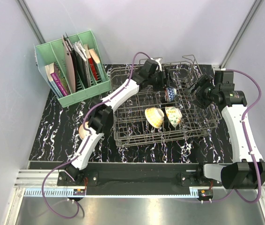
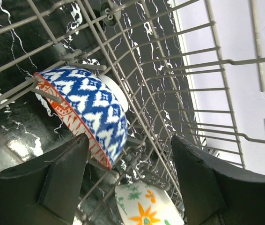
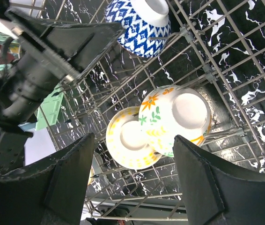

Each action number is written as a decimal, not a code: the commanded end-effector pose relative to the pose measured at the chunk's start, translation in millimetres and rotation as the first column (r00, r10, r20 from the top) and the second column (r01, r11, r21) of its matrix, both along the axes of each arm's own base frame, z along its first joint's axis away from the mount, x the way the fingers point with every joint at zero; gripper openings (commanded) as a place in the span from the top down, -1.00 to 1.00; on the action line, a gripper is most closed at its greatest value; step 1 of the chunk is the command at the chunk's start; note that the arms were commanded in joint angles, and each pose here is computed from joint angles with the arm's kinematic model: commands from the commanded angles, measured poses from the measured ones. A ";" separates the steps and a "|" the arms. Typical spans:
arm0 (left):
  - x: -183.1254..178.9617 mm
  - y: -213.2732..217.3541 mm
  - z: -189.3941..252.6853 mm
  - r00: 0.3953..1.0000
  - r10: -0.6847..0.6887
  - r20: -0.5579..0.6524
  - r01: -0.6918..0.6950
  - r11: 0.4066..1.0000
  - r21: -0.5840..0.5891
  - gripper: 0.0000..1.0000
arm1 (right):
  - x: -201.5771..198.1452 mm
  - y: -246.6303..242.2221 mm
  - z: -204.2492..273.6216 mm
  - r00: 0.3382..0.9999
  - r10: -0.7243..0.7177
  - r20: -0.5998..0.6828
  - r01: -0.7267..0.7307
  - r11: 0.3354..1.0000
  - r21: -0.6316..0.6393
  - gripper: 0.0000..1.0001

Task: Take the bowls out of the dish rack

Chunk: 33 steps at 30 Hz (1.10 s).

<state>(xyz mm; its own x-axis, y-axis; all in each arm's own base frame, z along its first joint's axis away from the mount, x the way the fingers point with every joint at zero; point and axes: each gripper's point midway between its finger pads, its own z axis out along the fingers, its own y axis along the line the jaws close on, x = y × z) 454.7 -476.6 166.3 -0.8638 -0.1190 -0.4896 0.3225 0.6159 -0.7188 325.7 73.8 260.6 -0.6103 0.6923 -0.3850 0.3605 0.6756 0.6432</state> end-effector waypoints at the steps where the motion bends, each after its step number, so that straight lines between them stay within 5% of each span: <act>1: 4.4 -13.4 -4.3 1.000 -0.002 0.006 0.002 0.999 -0.043 -0.48 | -7.2 2.2 1.7 1.000 0.029 0.010 -0.029 1.000 -0.009 -0.53; 8: 8.7 -18.0 -14.8 1.000 0.012 0.005 -0.012 0.998 -0.054 -0.42 | -9.6 2.6 -2.3 0.999 0.034 -0.006 -0.034 0.999 -0.012 -0.54; 18: 16.6 -23.8 -27.8 1.000 0.024 0.007 -0.024 0.997 -0.068 0.06 | -13.6 -0.6 -9.6 0.999 0.025 -0.031 -0.026 0.999 -0.026 -0.54; 21: 19.5 -24.1 -31.2 0.999 0.028 0.016 -0.027 0.997 -0.072 0.42 | -12.9 -0.4 -10.4 0.999 0.026 -0.034 -0.027 0.999 -0.027 -0.54; 22: 20.4 -24.5 -30.0 0.999 0.029 0.025 -0.027 0.997 -0.077 0.74 | -12.6 -0.4 -11.9 0.999 0.026 -0.039 -0.027 0.999 -0.027 -0.55; 24: 25.0 -22.8 -23.0 0.997 0.048 0.055 -0.044 0.996 -0.078 1.00 | -13.7 -0.1 -13.3 0.999 0.026 -0.044 -0.027 0.999 -0.025 -0.54; 33: 38.6 -17.6 28.0 0.984 0.071 0.164 -0.045 0.987 -0.156 1.00 | -12.5 -1.5 -19.2 0.998 0.017 -0.061 -0.019 0.999 -0.029 -0.55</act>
